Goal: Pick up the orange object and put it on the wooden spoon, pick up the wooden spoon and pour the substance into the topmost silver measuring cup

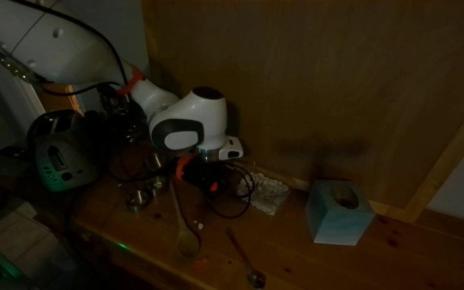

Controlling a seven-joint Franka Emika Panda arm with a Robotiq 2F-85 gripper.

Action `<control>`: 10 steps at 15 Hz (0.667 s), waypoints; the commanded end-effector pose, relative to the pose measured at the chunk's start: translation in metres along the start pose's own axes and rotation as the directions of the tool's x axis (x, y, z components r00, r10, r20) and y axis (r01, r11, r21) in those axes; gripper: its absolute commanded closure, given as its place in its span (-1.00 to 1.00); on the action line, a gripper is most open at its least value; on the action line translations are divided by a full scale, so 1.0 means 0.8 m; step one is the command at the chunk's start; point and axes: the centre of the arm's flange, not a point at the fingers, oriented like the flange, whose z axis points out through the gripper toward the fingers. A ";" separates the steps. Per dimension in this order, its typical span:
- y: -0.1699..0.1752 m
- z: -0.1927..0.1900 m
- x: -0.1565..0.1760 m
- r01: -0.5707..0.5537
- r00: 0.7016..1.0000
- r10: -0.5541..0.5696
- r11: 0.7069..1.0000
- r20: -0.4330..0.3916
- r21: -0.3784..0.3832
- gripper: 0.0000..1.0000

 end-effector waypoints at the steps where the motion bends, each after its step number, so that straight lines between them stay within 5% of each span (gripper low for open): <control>1: 0.007 0.003 0.009 -0.001 1.000 0.002 1.000 0.002 -0.021 0.90; 10: 0.002 -0.012 0.006 0.010 1.000 -0.009 0.999 0.015 -0.053 0.97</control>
